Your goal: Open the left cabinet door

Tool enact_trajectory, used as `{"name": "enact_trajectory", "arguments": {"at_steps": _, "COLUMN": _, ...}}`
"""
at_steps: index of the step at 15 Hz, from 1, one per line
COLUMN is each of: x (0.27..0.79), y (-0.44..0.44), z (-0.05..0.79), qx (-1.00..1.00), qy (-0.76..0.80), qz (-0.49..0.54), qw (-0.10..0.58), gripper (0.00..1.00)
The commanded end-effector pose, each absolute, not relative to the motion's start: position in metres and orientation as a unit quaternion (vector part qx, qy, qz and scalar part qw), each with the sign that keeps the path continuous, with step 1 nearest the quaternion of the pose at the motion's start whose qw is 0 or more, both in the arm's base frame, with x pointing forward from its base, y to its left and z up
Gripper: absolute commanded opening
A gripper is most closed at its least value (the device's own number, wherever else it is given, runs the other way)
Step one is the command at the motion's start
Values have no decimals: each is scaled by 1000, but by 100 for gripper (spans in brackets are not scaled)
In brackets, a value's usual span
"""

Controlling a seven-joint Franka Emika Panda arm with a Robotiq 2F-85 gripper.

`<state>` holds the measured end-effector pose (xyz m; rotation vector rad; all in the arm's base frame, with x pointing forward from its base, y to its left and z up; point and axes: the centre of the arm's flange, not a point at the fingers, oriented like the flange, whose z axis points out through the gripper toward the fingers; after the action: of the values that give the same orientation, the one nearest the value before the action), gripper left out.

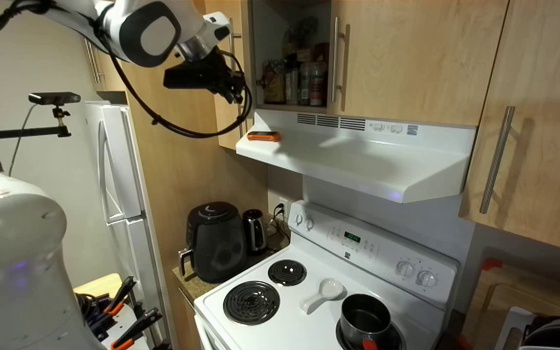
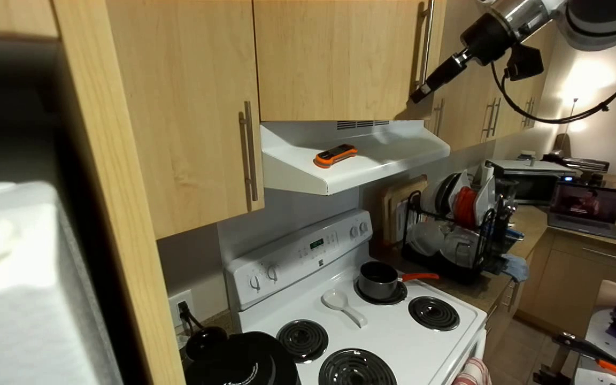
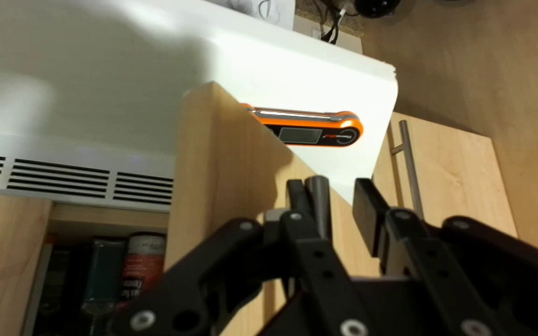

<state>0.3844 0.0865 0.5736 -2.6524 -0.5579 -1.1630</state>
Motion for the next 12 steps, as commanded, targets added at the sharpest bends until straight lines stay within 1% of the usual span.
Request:
{"name": "enact_trajectory", "arguments": {"at_steps": 1, "x": 362, "y": 115, "z": 575, "qx": -892, "qy": -246, "qz": -352, "qw": 139, "gripper": 62}}
{"name": "enact_trajectory", "arguments": {"at_steps": 3, "x": 363, "y": 116, "z": 575, "qx": -889, "qy": -255, "qz": -349, "qw": 148, "gripper": 77}}
{"name": "enact_trajectory", "arguments": {"at_steps": 6, "x": 368, "y": 113, "z": 571, "qx": -882, "qy": -272, "qz": -354, "qw": 153, "gripper": 95}}
{"name": "enact_trajectory", "arguments": {"at_steps": 8, "x": 369, "y": 115, "z": 568, "qx": -878, "qy": -283, "qz": -355, "qw": 156, "gripper": 99}}
{"name": "enact_trajectory", "arguments": {"at_steps": 12, "x": 361, "y": 123, "z": 569, "qx": -870, "qy": -297, "qz": -358, "qw": 161, "gripper": 100}}
